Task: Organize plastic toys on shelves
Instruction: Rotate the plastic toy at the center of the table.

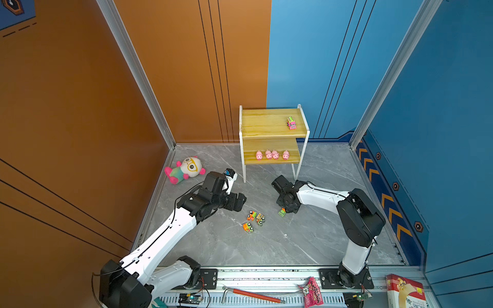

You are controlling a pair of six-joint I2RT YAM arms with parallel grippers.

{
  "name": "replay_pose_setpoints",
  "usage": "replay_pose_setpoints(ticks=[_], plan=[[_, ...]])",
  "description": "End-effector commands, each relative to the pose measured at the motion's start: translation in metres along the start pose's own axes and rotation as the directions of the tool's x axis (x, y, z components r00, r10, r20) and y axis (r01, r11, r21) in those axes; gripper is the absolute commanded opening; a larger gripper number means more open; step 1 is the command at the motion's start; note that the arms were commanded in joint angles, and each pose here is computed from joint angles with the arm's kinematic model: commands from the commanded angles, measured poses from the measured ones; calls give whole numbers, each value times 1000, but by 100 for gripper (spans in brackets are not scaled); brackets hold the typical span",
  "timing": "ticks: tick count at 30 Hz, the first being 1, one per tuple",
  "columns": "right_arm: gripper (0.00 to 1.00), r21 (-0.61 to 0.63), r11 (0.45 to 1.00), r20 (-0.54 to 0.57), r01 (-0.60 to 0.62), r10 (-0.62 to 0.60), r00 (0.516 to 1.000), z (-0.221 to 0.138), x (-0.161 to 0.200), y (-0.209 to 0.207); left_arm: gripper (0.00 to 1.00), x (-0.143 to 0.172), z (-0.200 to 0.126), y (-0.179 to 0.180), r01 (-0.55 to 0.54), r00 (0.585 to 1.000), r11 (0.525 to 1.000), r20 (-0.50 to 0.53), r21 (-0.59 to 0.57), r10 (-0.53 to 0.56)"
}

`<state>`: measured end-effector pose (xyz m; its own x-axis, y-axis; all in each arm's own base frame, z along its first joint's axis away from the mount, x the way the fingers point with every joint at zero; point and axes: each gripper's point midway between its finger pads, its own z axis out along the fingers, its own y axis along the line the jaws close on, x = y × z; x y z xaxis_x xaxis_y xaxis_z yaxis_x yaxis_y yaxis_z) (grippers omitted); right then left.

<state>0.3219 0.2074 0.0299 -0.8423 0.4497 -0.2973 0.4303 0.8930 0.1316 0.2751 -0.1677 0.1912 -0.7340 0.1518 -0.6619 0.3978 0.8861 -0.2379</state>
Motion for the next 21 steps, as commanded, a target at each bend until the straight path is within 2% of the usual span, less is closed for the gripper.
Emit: replay_pose_setpoints(ticks=[1,5,9,10,12,17,21], plan=[[29,3,978,20,210,-210,978,-9,-6,11,93,2,-1,2,21,1000,1000,3,12,-21],[36,6,931,104,364,-363,926,-21,-23,28,93,0,-2,4,29,1000,1000,10,12,-29],[38,-6,859,135,512,-506,852,-21,-29,45,93,-2,-2,8,48,999,999,18,14,-49],[41,-3,831,146,556,-549,823,-25,-21,52,93,-3,-2,9,53,998,998,22,15,-53],[46,7,815,182,579,-571,801,-32,-27,53,93,-3,-3,10,59,998,998,25,11,-59],[56,53,847,293,529,-520,803,-65,-55,39,94,-5,-4,14,65,997,998,34,1,-65],[62,43,914,371,403,-389,843,-91,-61,20,94,-6,-6,16,74,996,997,43,-2,-74]])
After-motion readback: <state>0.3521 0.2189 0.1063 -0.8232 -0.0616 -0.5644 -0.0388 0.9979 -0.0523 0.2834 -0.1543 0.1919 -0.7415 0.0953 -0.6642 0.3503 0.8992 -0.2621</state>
